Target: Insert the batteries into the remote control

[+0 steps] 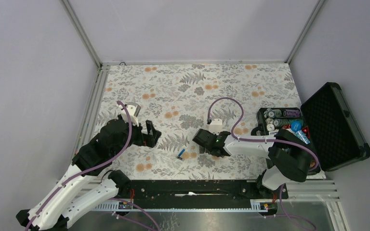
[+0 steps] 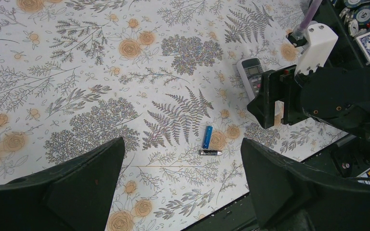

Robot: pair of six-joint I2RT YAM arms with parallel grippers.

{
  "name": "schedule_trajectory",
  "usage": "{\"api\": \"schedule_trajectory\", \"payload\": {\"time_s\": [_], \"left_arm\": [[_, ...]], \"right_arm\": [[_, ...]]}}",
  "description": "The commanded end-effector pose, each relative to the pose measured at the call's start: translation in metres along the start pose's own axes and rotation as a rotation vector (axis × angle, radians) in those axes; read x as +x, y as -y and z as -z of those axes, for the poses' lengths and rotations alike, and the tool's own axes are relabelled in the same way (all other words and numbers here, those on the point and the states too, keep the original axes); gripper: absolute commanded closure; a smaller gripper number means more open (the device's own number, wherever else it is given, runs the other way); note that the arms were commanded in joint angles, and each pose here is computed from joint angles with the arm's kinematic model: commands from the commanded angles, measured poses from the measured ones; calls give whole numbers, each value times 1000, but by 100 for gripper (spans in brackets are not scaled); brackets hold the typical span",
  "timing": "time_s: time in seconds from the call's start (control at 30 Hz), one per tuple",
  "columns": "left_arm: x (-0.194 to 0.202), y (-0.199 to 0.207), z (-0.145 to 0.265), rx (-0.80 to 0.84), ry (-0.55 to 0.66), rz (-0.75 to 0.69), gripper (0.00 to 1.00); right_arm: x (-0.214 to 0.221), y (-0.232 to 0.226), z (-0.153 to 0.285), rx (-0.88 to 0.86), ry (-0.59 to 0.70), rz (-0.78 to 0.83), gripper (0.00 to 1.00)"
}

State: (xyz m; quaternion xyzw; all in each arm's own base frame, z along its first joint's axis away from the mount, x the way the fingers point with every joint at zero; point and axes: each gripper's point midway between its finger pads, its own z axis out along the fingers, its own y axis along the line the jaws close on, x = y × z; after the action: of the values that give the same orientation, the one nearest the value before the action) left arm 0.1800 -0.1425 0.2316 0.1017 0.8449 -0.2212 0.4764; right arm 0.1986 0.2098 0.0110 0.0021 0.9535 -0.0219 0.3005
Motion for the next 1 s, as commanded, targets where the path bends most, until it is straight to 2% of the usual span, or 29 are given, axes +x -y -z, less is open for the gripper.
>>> {"api": "schedule_trajectory", "payload": {"time_s": [0.0, 0.33, 0.47, 0.53, 0.77, 0.97], "left_arm": [[0, 3, -1, 17, 5, -10, 1], [0, 2, -1, 15, 4, -8, 1], [1, 2, -1, 13, 3, -4, 1], [1, 2, -1, 11, 3, -2, 1], [3, 4, -2, 17, -6, 26, 1], [17, 21, -9, 103, -37, 134, 1]], "right_arm": [[-8, -4, -3, 15, 23, -56, 18], [5, 1, -6, 9, 1, -72, 27], [8, 7, -7, 16, -3, -70, 35], [10, 8, -7, 9, -2, -69, 43], [10, 10, 0, -24, 1, -55, 79], [4, 6, 15, -127, 24, -46, 98]]}}
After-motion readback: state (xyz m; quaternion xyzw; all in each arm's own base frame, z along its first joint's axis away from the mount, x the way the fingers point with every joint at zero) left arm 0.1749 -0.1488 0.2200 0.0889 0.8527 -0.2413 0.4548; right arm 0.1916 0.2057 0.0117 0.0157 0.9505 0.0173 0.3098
